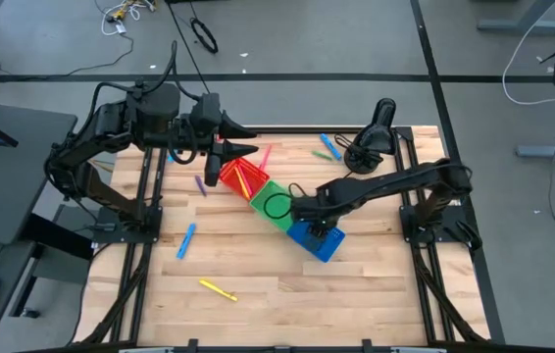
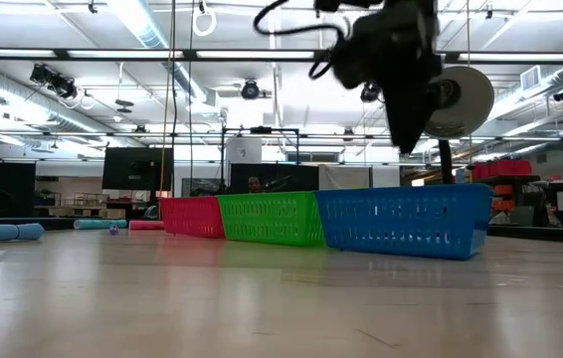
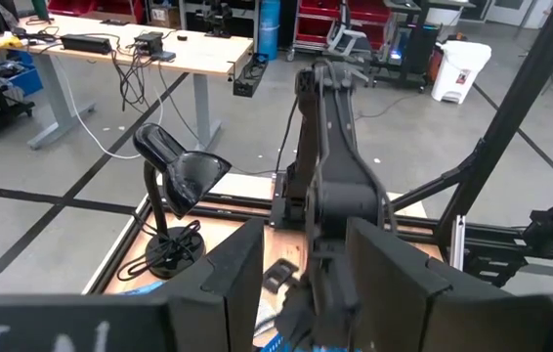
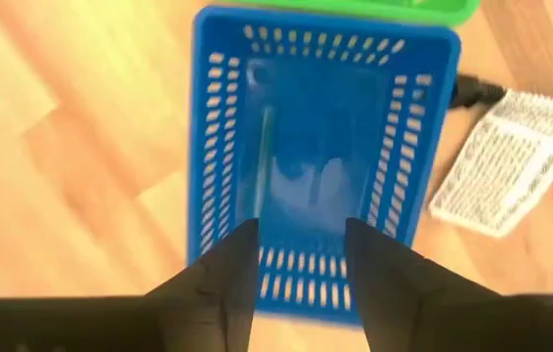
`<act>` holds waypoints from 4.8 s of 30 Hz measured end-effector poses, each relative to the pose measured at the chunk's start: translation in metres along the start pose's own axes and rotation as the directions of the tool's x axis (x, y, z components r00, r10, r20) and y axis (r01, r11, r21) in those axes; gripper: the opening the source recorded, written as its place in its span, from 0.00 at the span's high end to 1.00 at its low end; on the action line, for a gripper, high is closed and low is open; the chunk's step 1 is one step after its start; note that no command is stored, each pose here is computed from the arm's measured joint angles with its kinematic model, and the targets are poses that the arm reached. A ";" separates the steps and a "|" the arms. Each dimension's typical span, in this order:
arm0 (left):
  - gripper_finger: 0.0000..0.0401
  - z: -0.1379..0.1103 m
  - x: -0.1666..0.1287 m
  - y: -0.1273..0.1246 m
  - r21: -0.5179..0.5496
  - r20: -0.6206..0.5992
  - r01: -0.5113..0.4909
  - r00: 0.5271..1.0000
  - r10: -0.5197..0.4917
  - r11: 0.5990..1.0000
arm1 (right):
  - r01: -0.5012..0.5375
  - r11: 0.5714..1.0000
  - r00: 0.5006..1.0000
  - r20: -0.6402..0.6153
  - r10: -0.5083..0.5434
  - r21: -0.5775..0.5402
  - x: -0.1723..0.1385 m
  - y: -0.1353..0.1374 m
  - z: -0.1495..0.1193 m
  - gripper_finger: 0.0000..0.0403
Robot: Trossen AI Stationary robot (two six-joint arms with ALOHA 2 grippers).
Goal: Pick & Place Markers
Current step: Put the pink pen into the blue bin
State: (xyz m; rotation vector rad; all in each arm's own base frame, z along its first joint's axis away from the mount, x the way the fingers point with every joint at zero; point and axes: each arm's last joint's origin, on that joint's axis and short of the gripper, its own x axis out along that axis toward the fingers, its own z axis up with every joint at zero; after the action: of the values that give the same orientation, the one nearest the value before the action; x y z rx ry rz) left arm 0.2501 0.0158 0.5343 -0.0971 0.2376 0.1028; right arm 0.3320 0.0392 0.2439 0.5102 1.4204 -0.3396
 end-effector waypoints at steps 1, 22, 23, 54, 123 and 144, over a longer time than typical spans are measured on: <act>0.61 0.000 0.000 0.000 -0.003 0.001 0.000 1.000 0.000 1.000 | -0.009 1.000 1.000 0.004 0.009 0.004 -0.006 -0.001 -0.003 0.62; 0.61 0.000 0.000 0.000 -0.008 -0.001 0.000 1.000 0.000 1.000 | -0.134 0.988 0.981 0.153 0.121 0.079 -0.108 -0.040 -0.061 0.62; 0.61 0.000 0.000 0.000 -0.008 -0.001 0.000 1.000 0.000 1.000 | -0.131 0.988 0.980 0.163 0.117 0.079 -0.109 -0.041 -0.062 0.62; 0.34 -0.011 -0.001 0.006 0.045 -0.119 -0.047 0.992 0.052 0.998 | -0.133 0.990 0.971 0.207 0.122 0.039 -0.113 -0.041 -0.062 0.62; 0.34 -0.011 -0.001 0.006 0.058 -0.114 -0.043 0.992 0.050 0.997 | -0.184 0.123 0.945 0.210 -0.250 0.975 0.026 -0.143 -0.042 0.52; 0.34 -0.011 -0.001 0.006 0.057 -0.118 -0.043 0.992 0.050 0.997 | 0.037 0.122 0.956 0.000 -0.293 0.992 0.088 -0.164 -0.018 0.52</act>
State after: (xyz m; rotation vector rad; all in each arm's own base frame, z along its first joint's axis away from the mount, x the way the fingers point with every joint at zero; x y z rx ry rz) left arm 0.2462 0.0204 0.5230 -0.0436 0.3621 0.1371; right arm 0.2435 -0.0831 0.1343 1.3797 0.8287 -1.5867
